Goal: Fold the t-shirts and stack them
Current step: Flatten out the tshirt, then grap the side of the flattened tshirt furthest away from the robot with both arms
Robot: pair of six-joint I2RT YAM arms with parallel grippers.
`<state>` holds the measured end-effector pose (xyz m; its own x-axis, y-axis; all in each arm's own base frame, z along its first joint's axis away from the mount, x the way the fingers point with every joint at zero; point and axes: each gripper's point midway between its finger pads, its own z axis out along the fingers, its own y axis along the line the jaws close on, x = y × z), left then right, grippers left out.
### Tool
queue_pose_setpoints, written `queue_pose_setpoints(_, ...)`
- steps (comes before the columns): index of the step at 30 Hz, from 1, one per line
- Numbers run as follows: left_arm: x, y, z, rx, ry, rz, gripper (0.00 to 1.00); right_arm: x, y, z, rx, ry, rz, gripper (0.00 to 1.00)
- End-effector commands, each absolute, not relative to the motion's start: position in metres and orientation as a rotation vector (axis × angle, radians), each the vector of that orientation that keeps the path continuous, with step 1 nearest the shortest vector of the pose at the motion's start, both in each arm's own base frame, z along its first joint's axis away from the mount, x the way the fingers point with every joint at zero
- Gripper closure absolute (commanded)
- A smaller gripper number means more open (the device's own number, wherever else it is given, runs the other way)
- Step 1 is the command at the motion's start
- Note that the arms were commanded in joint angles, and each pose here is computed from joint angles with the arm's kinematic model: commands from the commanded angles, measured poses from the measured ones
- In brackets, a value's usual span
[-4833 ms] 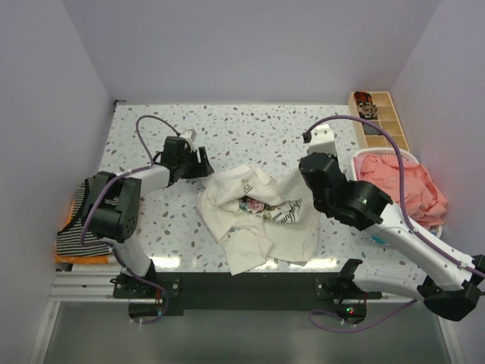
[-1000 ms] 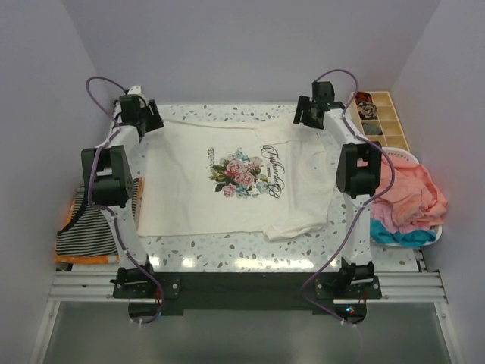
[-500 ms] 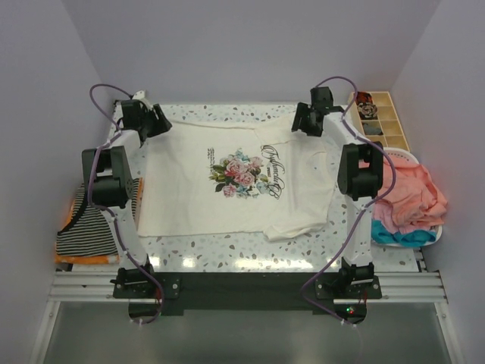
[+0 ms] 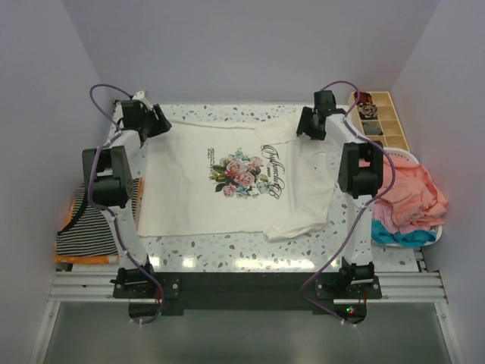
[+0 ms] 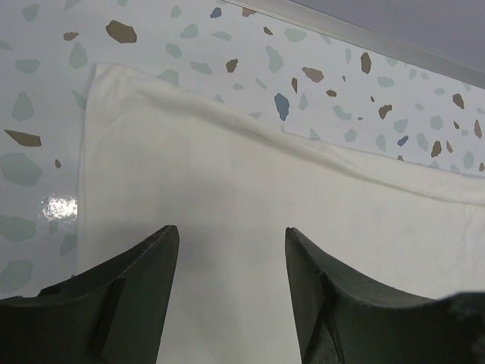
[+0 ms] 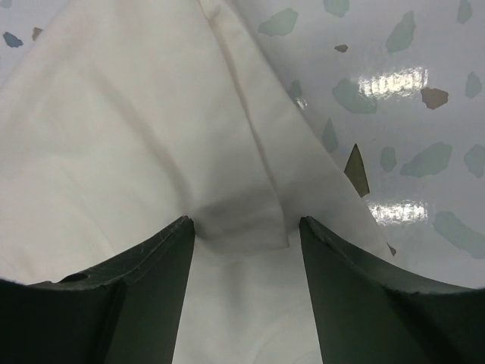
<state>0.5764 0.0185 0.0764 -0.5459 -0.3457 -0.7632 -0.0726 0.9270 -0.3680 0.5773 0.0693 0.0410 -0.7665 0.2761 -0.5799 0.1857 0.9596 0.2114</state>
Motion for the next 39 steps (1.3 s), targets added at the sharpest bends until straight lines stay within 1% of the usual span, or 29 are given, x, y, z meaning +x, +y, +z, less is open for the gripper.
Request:
queue_pose_setpoints(1,0.594,0.023,0.090,-0.285,2.064,-0.360,0.37,0.586,0.071,0.040,0.337,2.449,0.245,0.39)
queue_pose_setpoints(3,0.595,0.024,0.090,-0.287,2.065,-0.359,0.37,0.588,0.069,0.036,0.353,2.447,0.254,0.40)
queue_pose_setpoints(7,0.594,0.023,0.088,-0.287,2.070,-0.361,0.37,0.589,0.073,0.035,0.352,2.437,0.326,0.48)
queue_pose_setpoints(8,0.595,0.023,0.087,-0.287,2.070,-0.359,0.37,0.589,0.073,0.033,0.354,2.431,0.338,0.57)
queue_pose_setpoints(9,0.595,0.024,0.087,-0.289,2.070,-0.358,0.37,0.589,0.074,0.034,0.352,2.426,0.347,0.63)
queue_pose_setpoints(10,0.595,0.024,0.087,-0.292,2.069,-0.357,0.37,0.589,0.075,0.034,0.353,2.426,0.355,0.75)
queue_pose_setpoints(11,0.594,0.024,0.086,-0.292,2.069,-0.357,0.37,0.588,0.075,0.035,0.350,2.425,0.361,0.91)
queue_pose_setpoints(12,0.595,0.025,0.088,-0.292,2.066,-0.356,0.37,0.589,0.075,0.037,0.348,2.419,0.362,0.98)
queue_pose_setpoints(13,0.595,0.026,0.089,-0.293,2.063,-0.358,0.37,0.589,0.074,0.040,0.347,2.413,0.361,1.00)
queue_pose_setpoints(15,0.596,0.026,0.091,-0.295,2.060,-0.361,0.37,0.587,0.073,0.046,0.342,2.396,0.351,0.99)
queue_pose_setpoints(20,0.601,0.027,0.103,-0.291,2.029,-0.387,0.36,0.584,0.069,0.065,0.319,2.365,0.336,1.00)
queue_pose_setpoints(21,0.605,0.029,0.108,-0.293,2.018,-0.391,0.34,0.584,0.070,0.075,0.313,2.349,0.337,0.99)
queue_pose_setpoints(22,0.606,0.031,0.108,-0.298,2.020,-0.390,0.32,0.583,0.069,0.078,0.308,2.345,0.335,0.95)
queue_pose_setpoints(24,0.614,0.038,0.116,-0.312,1.999,-0.377,0.29,0.581,0.071,0.088,0.294,2.333,0.346,0.95)
queue_pose_setpoints(25,0.617,0.040,0.119,-0.320,1.989,-0.379,0.28,0.581,0.071,0.091,0.287,2.331,0.350,0.97)
queue_pose_setpoints(26,0.621,0.045,0.115,-0.335,1.986,-0.379,0.24,0.580,0.072,0.093,0.284,2.328,0.360,0.99)
queue_pose_setpoints(28,0.633,0.052,0.124,-0.353,1.961,-0.380,0.21,0.579,0.077,0.100,0.267,2.323,0.395,1.00)
queue_pose_setpoints(29,0.638,0.053,0.107,-0.365,1.986,-0.383,0.21,0.579,0.078,0.102,0.266,2.320,0.402,1.00)
queue_pose_setpoints(30,0.647,0.055,0.117,-0.366,1.979,-0.383,0.21,0.578,0.081,0.105,0.258,2.318,0.415,1.00)
queue_pose_setpoints(32,0.654,0.057,0.100,-0.379,1.999,-0.383,0.21,0.577,0.082,0.109,0.252,2.313,0.426,1.00)
queue_pose_setpoints(39,0.660,0.062,0.060,-0.432,2.078,-0.359,0.21,0.574,0.089,0.128,0.218,2.291,0.473,1.00)
